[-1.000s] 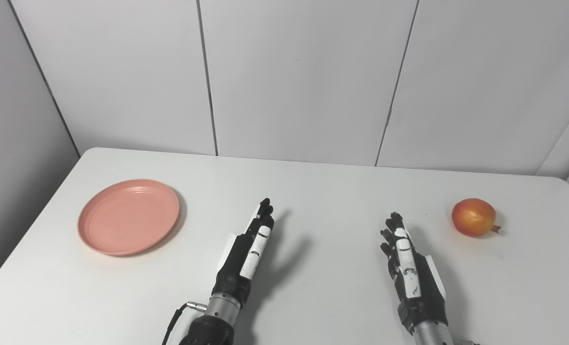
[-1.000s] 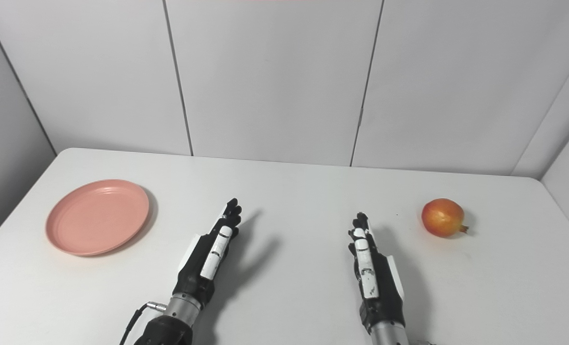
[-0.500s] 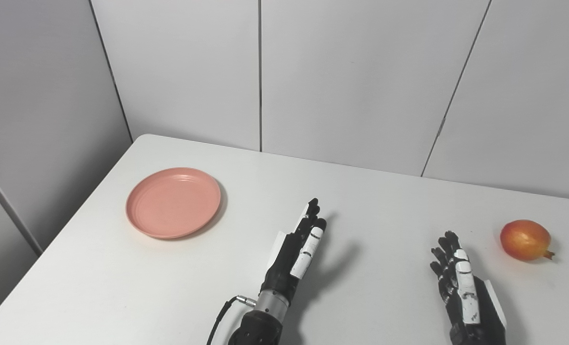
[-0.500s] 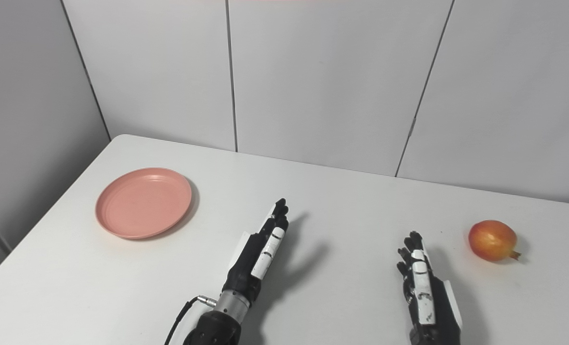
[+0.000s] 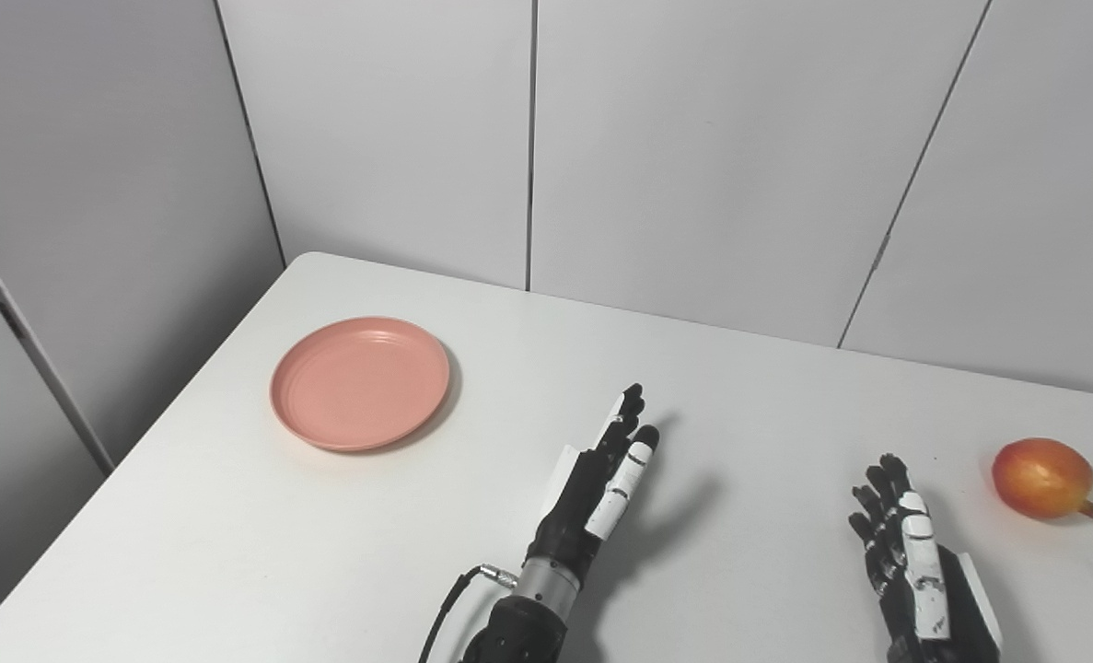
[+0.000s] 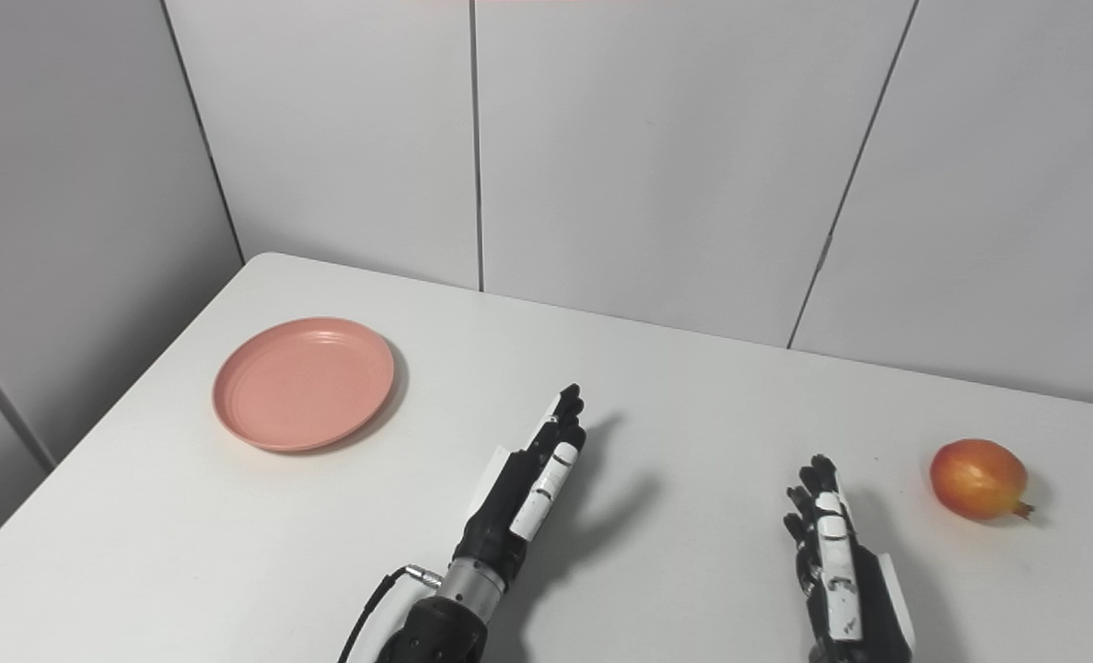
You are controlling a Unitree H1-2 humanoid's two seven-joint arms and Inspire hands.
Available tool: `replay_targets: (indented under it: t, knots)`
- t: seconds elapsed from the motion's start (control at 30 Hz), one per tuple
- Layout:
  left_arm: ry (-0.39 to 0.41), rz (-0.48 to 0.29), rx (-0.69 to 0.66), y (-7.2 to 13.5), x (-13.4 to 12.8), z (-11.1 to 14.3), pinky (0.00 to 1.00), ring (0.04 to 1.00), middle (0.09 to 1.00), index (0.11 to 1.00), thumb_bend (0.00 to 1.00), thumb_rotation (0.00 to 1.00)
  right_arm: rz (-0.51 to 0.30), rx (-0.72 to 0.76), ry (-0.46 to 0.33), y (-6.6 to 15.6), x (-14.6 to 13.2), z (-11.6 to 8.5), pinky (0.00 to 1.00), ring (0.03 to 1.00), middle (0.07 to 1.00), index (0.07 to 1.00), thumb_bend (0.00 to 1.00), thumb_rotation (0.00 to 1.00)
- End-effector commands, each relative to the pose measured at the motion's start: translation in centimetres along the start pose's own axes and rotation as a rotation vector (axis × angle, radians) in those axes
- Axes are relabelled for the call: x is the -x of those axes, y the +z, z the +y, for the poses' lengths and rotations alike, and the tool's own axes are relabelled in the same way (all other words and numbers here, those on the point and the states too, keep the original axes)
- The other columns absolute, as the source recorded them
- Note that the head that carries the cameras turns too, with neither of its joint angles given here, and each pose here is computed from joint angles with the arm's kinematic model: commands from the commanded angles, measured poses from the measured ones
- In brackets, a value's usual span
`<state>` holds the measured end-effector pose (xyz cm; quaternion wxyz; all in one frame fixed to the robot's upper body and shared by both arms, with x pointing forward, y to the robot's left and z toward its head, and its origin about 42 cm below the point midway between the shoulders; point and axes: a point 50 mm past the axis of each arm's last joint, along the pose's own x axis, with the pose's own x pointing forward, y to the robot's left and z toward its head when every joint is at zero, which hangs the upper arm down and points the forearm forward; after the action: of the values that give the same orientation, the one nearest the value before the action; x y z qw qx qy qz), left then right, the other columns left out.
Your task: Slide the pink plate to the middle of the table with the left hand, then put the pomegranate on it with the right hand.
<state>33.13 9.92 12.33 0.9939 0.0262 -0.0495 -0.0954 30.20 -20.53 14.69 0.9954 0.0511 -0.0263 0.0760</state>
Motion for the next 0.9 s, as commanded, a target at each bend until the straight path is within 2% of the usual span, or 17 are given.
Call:
replay_targets:
  t: [0.0, 0.53, 0.87]
  knots:
    - [-0.037, -0.031, 0.01, 0.9, -0.9, -1.6, 0.99, 1.0, 1.0, 1.0, 0.51, 1.0, -0.086, 0.01, 0.007, 1.8, -0.3, 0.0, 1.0, 1.0, 1.0, 1.0, 0.21, 1.0]
    - [-0.017, -0.041, 0.019, 1.5, -1.0, -0.9, 0.98, 1.0, 1.0, 1.0, 0.49, 1.0, -0.082, 0.002, 0.005, 1.7, -0.5, 0.3, 1.0, 1.0, 1.0, 1.0, 0.21, 1.0]
    - [0.014, -0.085, 0.006, 2.7, -1.2, 0.5, 0.98, 0.993, 0.997, 0.994, 0.49, 1.0, -0.083, 0.016, 0.007, 1.3, -0.6, 0.5, 1.0, 1.0, 1.0, 1.0, 0.22, 1.0]
